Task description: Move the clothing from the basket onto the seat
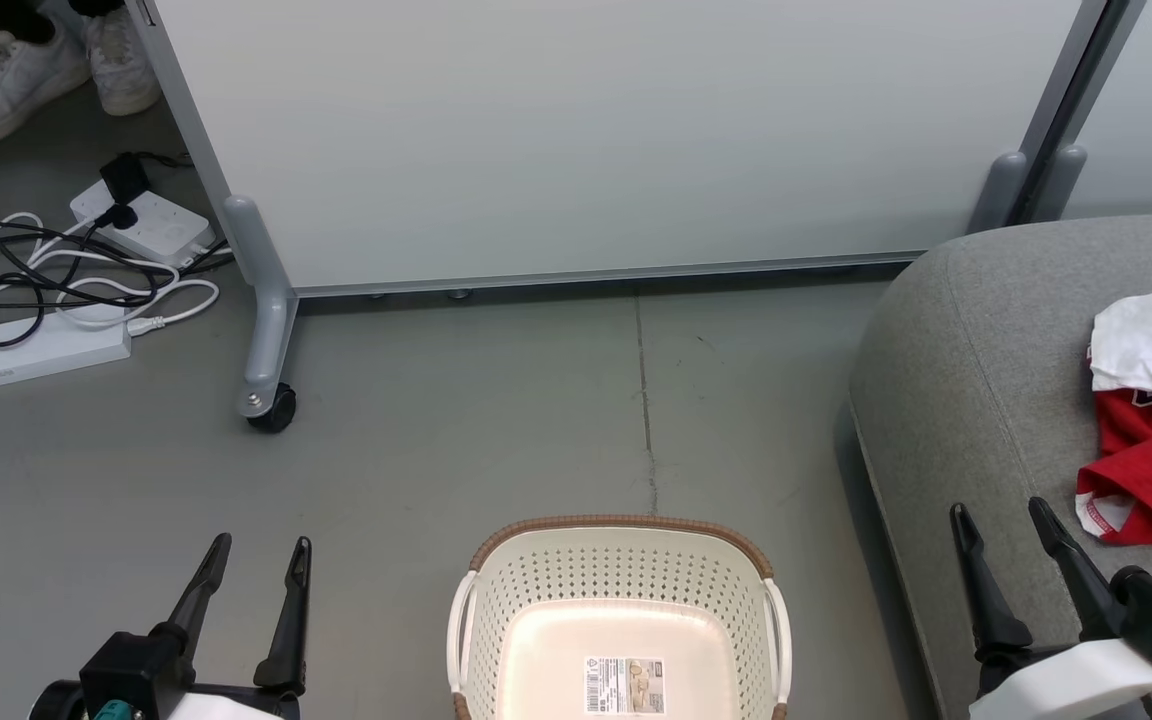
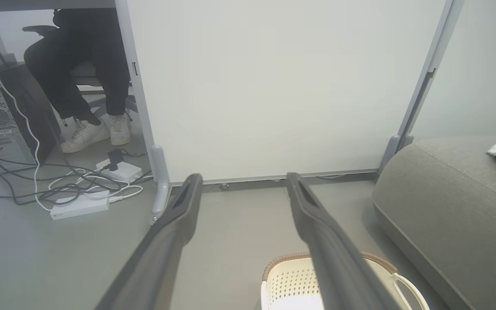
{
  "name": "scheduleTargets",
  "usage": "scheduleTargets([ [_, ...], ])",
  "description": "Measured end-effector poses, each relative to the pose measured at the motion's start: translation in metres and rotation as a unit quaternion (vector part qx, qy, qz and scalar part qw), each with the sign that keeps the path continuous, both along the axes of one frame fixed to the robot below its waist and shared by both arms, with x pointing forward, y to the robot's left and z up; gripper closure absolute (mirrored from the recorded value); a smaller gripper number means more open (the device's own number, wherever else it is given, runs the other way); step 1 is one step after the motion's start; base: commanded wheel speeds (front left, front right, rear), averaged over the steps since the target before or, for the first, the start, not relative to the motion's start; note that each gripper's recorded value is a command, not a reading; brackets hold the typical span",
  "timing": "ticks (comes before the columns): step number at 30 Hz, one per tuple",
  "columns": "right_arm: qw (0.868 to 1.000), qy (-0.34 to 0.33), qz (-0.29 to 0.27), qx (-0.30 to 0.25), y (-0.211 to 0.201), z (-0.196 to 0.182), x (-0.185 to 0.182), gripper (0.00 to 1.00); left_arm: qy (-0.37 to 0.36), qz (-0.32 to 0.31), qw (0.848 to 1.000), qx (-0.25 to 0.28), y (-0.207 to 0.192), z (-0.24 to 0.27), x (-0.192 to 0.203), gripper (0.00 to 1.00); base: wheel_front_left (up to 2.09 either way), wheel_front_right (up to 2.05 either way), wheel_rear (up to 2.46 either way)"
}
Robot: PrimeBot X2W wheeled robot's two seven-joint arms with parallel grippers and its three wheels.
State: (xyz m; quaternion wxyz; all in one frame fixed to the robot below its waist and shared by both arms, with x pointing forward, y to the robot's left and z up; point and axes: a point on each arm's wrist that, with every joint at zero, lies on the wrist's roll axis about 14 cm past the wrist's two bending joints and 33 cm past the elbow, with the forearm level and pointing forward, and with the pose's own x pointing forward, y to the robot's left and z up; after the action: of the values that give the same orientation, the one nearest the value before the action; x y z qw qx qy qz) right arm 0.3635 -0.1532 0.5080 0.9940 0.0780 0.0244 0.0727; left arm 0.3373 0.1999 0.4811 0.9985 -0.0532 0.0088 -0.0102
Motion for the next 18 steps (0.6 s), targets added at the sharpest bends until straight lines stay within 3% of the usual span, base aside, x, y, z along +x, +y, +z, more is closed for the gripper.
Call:
scheduleTargets([
  [18,1.0,0.006,0.003,-0.001,0.0018,-0.0021,0.0009,0.0,0.005,0.0,1.0,0.003,0.0008,-0.0038,0.0006,0.0,0.0,0.0,0.0],
])
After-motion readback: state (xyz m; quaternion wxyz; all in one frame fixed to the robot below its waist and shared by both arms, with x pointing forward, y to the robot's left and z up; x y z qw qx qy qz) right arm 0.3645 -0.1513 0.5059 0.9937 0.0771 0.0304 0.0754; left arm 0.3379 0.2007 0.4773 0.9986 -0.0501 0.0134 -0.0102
